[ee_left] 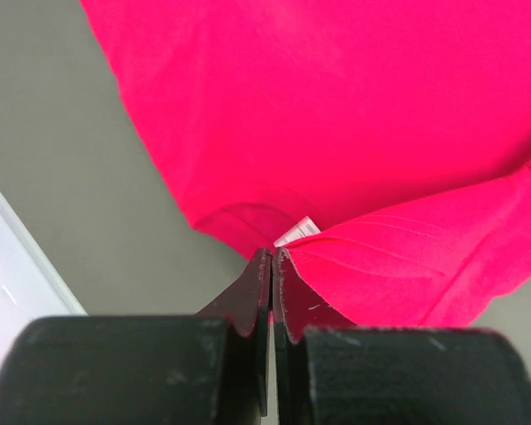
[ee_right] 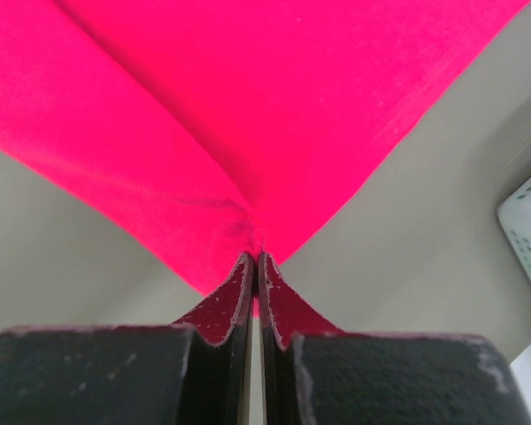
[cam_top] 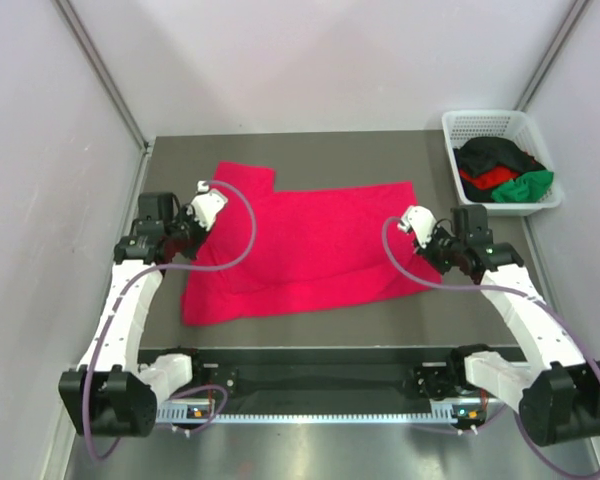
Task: Fold and stack the t-shirts
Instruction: Fold the tshirt
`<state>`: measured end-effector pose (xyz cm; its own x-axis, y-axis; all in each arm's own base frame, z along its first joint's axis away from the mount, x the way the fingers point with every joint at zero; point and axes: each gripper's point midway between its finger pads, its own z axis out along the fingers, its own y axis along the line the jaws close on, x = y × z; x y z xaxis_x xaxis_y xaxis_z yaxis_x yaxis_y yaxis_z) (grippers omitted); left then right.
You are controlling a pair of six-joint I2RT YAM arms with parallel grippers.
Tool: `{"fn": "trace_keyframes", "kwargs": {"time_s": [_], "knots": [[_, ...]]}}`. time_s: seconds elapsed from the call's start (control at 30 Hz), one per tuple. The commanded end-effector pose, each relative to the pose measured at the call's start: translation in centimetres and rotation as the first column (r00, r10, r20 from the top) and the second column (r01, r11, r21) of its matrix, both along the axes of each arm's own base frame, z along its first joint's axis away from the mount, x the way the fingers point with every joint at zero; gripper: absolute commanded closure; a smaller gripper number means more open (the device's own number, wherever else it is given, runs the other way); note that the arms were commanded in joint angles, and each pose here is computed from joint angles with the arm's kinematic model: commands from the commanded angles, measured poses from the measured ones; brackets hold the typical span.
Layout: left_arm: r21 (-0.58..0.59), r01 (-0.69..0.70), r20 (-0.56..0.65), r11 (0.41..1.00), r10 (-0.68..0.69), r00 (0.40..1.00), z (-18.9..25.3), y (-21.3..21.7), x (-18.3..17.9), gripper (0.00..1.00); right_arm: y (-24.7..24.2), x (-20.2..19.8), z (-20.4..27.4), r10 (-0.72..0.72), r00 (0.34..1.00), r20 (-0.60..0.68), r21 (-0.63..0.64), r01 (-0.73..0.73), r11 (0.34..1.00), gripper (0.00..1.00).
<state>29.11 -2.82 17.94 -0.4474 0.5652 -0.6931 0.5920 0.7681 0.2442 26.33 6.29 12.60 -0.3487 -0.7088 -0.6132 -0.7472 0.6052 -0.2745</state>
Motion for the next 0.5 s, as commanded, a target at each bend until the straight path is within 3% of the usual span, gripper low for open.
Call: {"fn": "trace_keyframes", "kwargs": {"time_s": [0.0,0.47], "knots": [[-0.016,0.009,0.149,1.0,-0.006,0.989,3.7,-0.2,4.2,1.0,0.1,3.1,2.6,-0.024,0.996,0.089,0.029,0.022,0.999,1.0],[-0.059,0.01,0.096,0.998,-0.005,0.995,2.7,-0.8,9.1,1.0,-0.7,4.6,0.8,-0.056,0.997,0.049,0.026,0.054,0.998,1.0]]}}
